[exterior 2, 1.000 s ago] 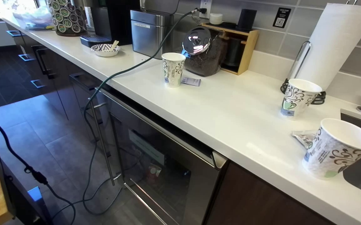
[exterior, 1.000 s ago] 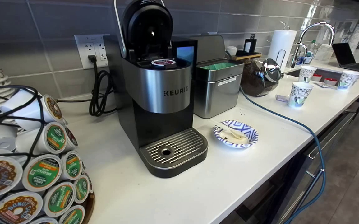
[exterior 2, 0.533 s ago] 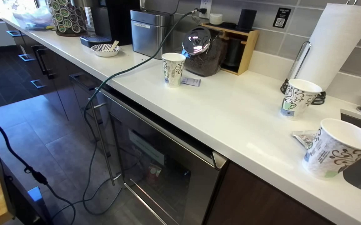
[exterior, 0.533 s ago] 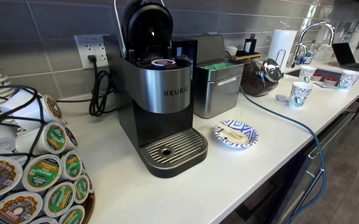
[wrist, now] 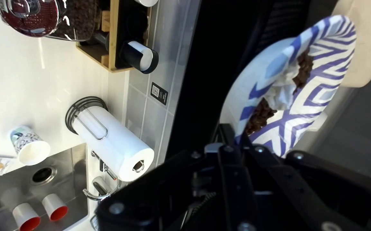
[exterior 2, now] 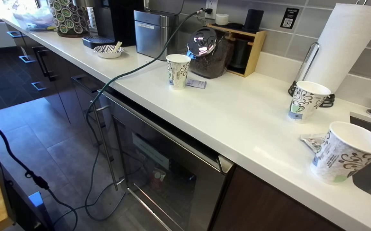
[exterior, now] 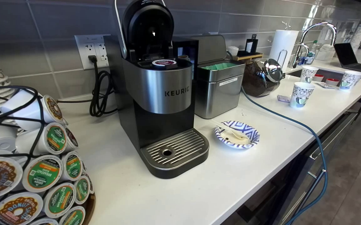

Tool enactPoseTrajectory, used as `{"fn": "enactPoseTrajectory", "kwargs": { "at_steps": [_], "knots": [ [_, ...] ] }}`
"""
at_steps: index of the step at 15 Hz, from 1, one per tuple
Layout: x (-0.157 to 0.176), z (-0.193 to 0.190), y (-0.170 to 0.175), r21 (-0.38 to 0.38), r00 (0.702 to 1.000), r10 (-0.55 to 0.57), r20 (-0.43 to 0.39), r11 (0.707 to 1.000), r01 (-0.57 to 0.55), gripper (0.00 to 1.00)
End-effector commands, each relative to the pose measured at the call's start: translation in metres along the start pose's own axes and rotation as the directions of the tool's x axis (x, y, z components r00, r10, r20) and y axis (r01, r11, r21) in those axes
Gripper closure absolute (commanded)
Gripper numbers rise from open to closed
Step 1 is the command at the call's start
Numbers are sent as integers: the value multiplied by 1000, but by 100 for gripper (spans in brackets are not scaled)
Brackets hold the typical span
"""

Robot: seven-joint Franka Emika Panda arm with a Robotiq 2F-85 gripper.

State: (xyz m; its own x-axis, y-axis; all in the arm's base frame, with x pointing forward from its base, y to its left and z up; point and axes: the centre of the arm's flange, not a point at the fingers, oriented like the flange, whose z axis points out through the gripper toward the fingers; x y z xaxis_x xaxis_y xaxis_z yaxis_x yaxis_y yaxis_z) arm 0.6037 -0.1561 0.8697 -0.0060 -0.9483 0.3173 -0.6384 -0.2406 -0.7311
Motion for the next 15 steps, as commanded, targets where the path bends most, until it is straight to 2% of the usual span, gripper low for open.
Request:
{"fn": "enactPoseTrajectory", "kwargs": {
  "at_steps": [1,5,7,15],
  "knots": [
    [14,9,-48,16,999,15,-45,1000,-14,99],
    [15,6,-63,64,996,-8,-94,998,14,99],
    [12,7,-66,56,994,-39,-105,997,45,99],
    [-16,8,-81,50,983,-170,-71,984,173,99]
  ]
}}
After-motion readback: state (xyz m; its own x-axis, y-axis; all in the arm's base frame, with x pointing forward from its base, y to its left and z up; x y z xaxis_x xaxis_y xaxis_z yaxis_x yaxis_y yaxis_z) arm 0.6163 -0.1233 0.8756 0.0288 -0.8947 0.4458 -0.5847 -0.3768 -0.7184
